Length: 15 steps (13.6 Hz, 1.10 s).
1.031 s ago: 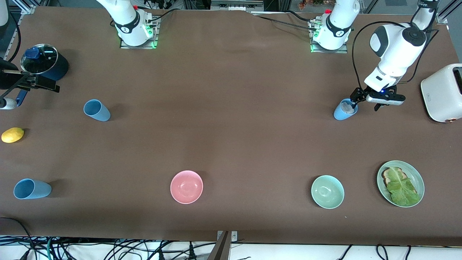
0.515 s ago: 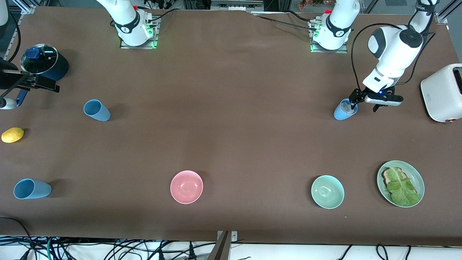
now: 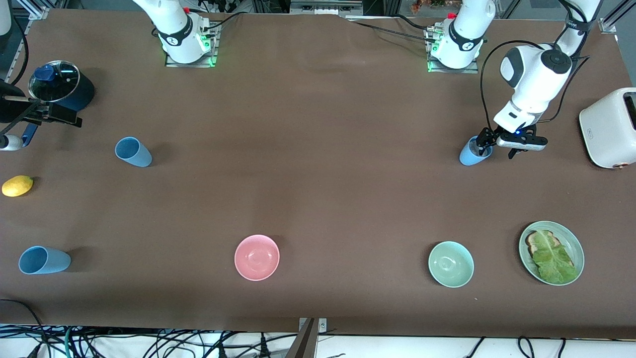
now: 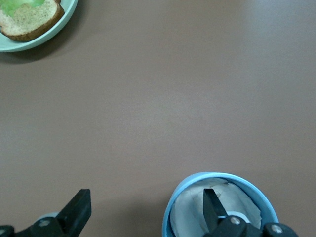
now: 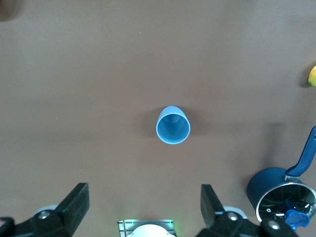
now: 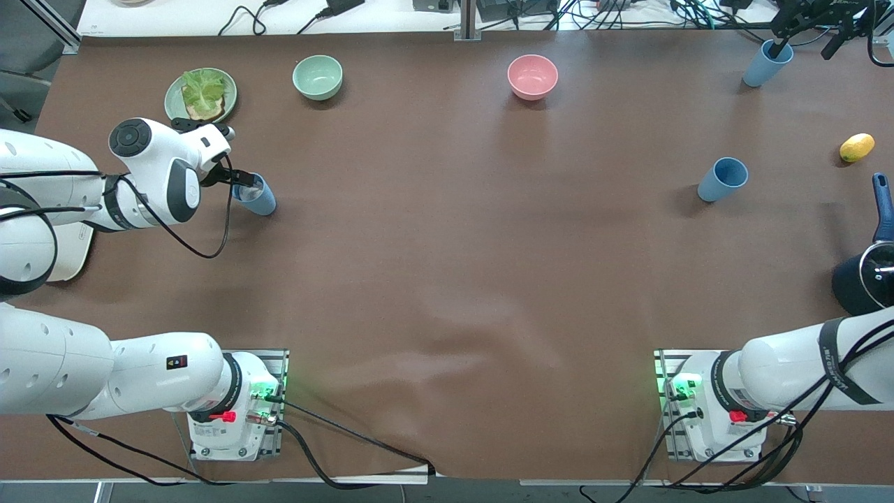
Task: Stack blue cups with both arms
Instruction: 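Lower the left gripper and close it on the cup rim, then lift the tissue cup with the left gripper toward the table middle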
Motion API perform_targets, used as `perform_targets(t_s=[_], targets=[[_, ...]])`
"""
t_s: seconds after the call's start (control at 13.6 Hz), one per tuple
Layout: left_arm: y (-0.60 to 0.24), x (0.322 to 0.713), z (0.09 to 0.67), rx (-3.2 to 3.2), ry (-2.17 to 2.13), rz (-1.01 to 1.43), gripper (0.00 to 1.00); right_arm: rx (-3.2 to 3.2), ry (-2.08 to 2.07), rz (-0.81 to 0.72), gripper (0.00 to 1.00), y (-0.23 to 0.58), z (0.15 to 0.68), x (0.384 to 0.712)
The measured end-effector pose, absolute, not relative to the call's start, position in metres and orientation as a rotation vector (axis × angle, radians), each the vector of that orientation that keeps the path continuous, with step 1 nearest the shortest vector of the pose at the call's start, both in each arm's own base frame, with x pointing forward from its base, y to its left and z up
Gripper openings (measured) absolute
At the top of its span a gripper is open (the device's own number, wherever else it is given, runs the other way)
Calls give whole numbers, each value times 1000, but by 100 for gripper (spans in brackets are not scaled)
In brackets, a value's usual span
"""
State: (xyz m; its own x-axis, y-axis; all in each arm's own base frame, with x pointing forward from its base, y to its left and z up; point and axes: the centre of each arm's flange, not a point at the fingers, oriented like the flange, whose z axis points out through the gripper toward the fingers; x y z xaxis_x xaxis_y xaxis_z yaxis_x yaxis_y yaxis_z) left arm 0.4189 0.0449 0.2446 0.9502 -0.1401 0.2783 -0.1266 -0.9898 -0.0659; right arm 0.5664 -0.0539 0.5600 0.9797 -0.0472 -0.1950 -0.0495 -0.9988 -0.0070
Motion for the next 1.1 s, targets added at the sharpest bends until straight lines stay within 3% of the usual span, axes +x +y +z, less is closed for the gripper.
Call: perform_targets(t_s=[0.22, 0.44, 0.96, 1.1], targets=[[45, 419, 243, -3055, 211, -443, 100, -3114, 75, 306, 100, -54, 560, 566], [44, 419, 242, -3049, 250, -441, 88, -3114, 75, 306, 100, -53, 560, 566], [44, 421, 245, -3042, 272, -453, 11, -3114, 74, 307, 100, -53, 560, 566], [43, 424, 249, -3036, 277, -473, 7, -3113, 74, 310, 100, -53, 560, 566]])
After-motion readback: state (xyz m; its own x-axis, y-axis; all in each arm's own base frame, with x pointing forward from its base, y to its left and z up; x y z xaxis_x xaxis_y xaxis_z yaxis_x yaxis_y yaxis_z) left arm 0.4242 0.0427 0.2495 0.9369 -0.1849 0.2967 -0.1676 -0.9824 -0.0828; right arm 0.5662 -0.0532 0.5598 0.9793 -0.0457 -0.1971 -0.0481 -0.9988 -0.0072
